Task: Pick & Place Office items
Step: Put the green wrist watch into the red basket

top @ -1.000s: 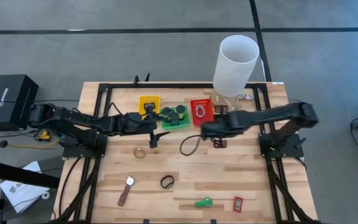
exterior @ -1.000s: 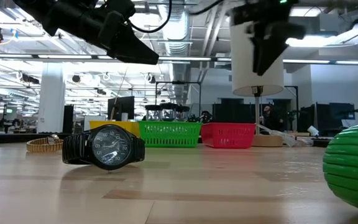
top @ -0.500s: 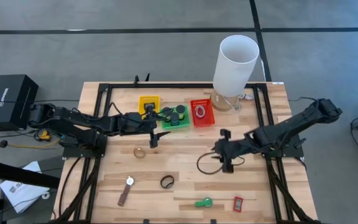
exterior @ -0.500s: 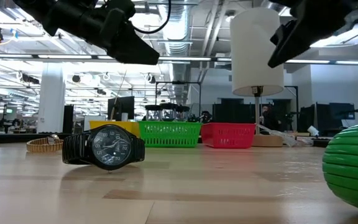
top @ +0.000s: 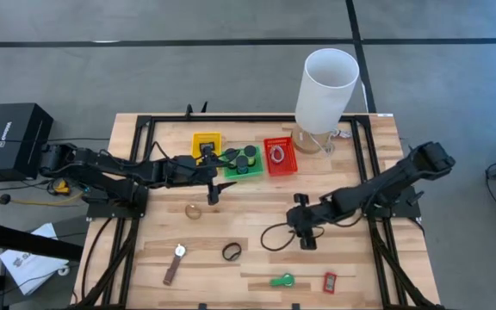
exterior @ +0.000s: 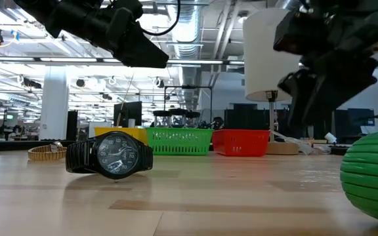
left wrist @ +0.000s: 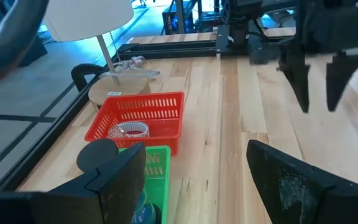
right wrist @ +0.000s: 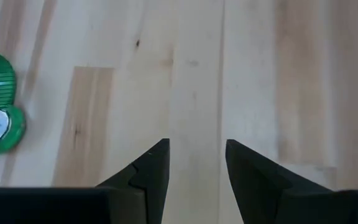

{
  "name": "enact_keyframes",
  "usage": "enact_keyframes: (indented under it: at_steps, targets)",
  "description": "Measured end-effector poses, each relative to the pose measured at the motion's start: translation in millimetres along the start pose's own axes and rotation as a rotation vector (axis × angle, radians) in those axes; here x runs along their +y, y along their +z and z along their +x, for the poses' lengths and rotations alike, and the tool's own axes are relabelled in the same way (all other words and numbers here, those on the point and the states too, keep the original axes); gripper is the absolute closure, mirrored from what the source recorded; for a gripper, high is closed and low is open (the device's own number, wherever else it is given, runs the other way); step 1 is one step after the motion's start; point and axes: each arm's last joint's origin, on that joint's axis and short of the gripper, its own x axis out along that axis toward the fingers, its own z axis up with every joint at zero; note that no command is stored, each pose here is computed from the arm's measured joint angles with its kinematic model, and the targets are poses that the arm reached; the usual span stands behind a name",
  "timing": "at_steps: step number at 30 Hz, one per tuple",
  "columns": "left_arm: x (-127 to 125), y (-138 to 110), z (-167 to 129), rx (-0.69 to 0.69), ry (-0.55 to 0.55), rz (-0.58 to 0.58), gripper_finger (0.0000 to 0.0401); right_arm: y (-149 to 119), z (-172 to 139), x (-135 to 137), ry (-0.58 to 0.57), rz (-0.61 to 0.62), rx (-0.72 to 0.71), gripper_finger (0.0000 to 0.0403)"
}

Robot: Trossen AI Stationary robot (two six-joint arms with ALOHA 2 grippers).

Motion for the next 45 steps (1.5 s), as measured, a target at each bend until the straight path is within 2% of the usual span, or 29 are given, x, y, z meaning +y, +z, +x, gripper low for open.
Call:
enact_keyframes:
  at_steps: [6, 8, 11, 16, 19, 23, 28, 32, 38, 45]
  targets:
    - [0.0, 0.0, 0.0, 0.000, 0.000, 0.002, 0.0127, 1.7, 18.7, -7.0, -0.003, 0.026, 0.008, 0.0252]
    - [0.8, 0.1, 0.2, -0.001, 0.003, 0.001, 0.0127, 3.9, 22.1, -9.7, 0.038, 0.027, 0.019, 0.0246]
    - [3.4, 0.5, 0.7, -0.006, 0.013, -0.004, 0.0127, 10.2, 24.6, -13.2, 0.094, -0.013, 0.028, 0.0232]
    - [11.3, 0.6, 2.2, -0.010, 0.043, -0.015, 0.0127, 18.6, 22.0, -21.9, 0.085, -0.143, 0.027, 0.0207]
    - [13.9, 0.4, 2.6, -0.009, 0.053, -0.021, 0.0127, 23.5, 20.9, -26.6, 0.077, -0.172, 0.013, 0.0197]
    - [13.8, 0.4, 2.6, -0.009, 0.053, -0.021, 0.0127, 34.4, 17.3, -29.4, 0.086, -0.159, -0.019, 0.0193]
    - [11.2, 0.6, 2.1, -0.010, 0.043, -0.033, 0.0127, 53.3, 11.3, -26.5, 0.102, -0.218, -0.122, 0.0196]
    - [6.5, 1.1, 1.3, -0.013, 0.025, -0.029, 0.0127, 62.7, 7.8, -24.6, 0.162, -0.224, -0.177, 0.0197]
    - [-3.6, 1.7, -0.9, -0.017, -0.013, -0.003, 0.0127, 64.7, 2.5, 1.4, 0.233, -0.199, -0.183, 0.0194]
    - [-18.3, 2.7, -4.7, -0.025, -0.069, -0.008, 0.0127, 51.8, -4.6, 52.8, 0.329, -0.164, -0.174, 0.0177]
